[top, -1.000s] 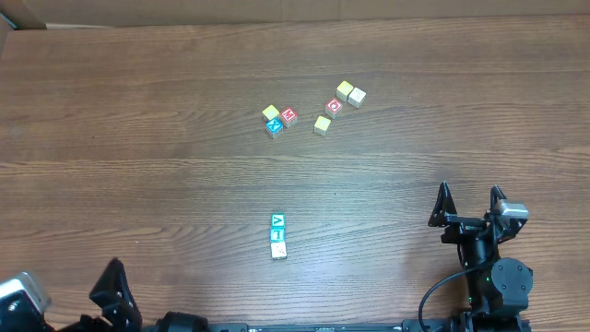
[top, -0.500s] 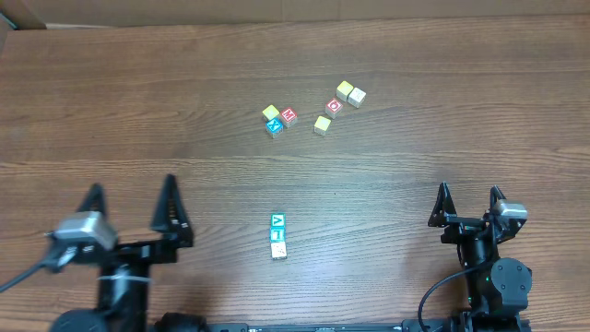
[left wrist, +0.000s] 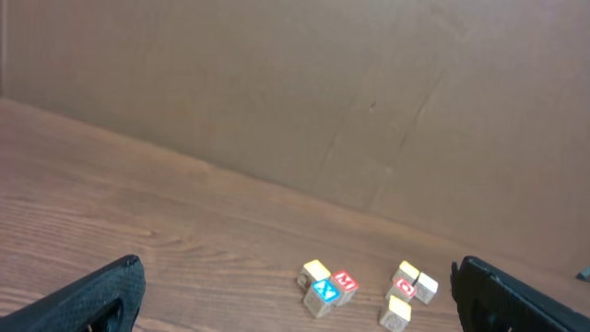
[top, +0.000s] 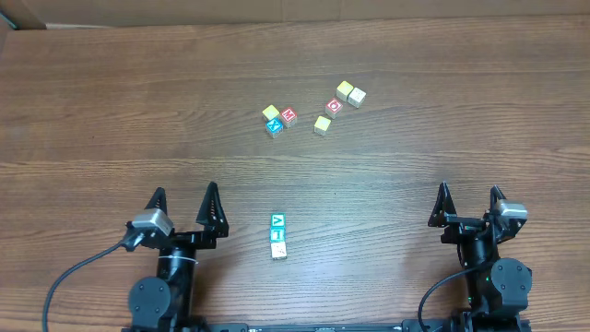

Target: Flip 5 blocks

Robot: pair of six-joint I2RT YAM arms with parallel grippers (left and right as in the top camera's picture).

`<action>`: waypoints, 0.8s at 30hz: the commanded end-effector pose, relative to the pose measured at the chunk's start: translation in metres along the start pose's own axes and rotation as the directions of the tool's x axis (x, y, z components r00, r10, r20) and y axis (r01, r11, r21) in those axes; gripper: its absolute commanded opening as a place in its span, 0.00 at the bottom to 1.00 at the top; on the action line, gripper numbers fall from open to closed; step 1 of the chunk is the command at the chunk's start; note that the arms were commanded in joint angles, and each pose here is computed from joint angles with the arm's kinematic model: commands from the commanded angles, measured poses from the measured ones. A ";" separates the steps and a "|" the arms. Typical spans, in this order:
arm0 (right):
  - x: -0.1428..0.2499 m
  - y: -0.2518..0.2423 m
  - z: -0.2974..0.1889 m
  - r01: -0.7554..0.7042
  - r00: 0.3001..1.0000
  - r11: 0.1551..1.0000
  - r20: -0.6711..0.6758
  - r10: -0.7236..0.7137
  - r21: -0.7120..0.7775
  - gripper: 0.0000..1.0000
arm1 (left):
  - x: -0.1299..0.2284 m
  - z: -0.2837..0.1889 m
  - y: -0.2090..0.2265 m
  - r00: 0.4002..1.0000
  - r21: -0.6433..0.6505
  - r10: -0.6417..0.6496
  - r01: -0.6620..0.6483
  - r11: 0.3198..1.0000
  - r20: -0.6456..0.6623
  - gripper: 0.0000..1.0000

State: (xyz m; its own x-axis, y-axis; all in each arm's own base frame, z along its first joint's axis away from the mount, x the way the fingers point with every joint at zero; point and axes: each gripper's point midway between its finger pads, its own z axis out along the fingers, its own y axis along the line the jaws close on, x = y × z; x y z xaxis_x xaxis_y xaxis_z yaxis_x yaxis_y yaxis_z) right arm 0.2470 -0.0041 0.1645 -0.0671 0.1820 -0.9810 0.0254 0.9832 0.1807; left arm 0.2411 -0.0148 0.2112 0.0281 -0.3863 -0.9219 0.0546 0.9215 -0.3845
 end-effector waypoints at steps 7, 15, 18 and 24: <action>0.001 0.001 0.000 0.014 1.000 1.000 0.007 -0.014 -0.007 1.00 | 0.025 0.003 0.028 1.000 -0.096 -0.008 0.008 0.995 0.005 1.00; 0.001 0.001 0.000 0.014 1.000 1.000 0.007 -0.014 -0.007 1.00 | 0.038 0.001 0.045 0.994 -0.165 0.091 -0.100 0.981 -0.063 1.00; 0.001 0.001 0.000 0.014 1.000 1.000 0.007 -0.014 -0.007 1.00 | 0.038 0.001 0.045 0.988 -0.159 0.138 -0.149 0.976 -0.075 1.00; 0.001 0.001 0.000 0.014 1.000 1.000 0.007 -0.014 -0.007 1.00 | 0.041 0.001 0.041 0.970 -0.124 0.222 -0.233 0.965 -0.096 1.00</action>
State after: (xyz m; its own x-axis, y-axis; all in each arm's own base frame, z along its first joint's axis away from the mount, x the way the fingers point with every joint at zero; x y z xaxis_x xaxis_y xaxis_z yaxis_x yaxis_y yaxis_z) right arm 0.2470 -0.0041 0.1646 -0.0668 0.1816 -0.9811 0.0249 0.9833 0.1803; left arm 0.2459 0.0091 0.1579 -0.0509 -0.2476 -0.9675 -0.0964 0.9655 -0.2420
